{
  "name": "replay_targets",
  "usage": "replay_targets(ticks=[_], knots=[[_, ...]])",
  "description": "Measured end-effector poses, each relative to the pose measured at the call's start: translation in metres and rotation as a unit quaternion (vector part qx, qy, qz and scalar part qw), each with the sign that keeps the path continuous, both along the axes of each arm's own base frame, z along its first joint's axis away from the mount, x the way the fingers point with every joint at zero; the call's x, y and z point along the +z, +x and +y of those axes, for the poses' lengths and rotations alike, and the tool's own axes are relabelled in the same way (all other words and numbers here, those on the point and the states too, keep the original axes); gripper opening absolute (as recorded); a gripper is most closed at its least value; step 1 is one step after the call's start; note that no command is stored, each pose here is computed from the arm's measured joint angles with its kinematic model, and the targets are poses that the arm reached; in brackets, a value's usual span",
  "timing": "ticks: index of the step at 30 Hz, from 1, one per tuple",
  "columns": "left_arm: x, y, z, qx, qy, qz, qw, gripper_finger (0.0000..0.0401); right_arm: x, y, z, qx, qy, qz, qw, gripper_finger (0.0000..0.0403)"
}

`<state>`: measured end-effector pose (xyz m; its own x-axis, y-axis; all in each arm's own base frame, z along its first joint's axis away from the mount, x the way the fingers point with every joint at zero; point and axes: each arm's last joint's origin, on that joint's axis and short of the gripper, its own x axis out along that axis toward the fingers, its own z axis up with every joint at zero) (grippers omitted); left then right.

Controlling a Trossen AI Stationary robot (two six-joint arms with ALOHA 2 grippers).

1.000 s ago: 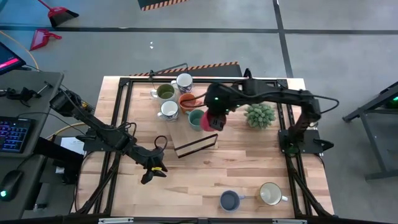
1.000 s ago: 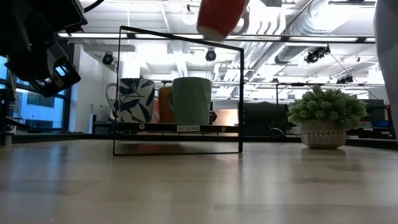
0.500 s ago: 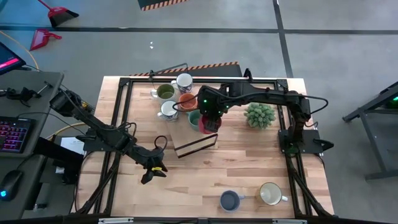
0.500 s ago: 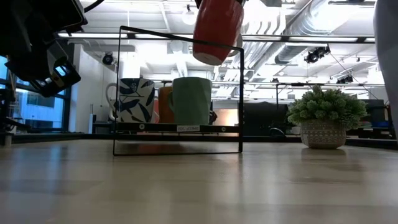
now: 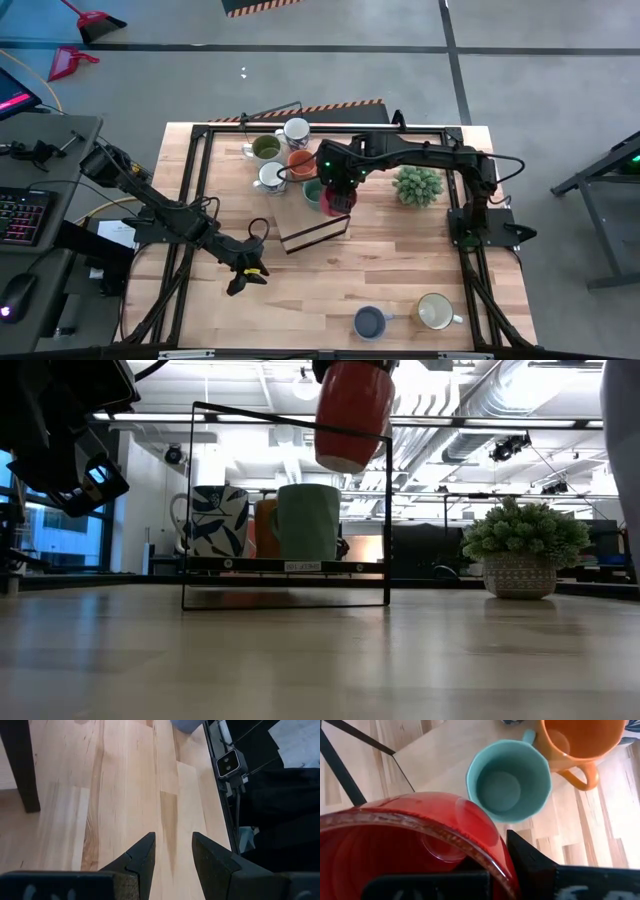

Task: Place coffee mugs
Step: Put the red mug on the shelf

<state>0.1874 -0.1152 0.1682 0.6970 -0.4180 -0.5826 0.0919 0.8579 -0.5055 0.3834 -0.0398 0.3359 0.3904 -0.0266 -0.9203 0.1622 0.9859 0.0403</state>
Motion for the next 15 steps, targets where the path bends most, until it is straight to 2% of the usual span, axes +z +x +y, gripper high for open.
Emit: replay_targets(ticks=[15], knots=[[0.000, 0.000, 0.000, 0.000, 0.000, 0.000, 1.000, 0.0117, -0.011, 0.004, 0.000, 0.016, 0.010, 0.026, 0.999, 0.0001]])
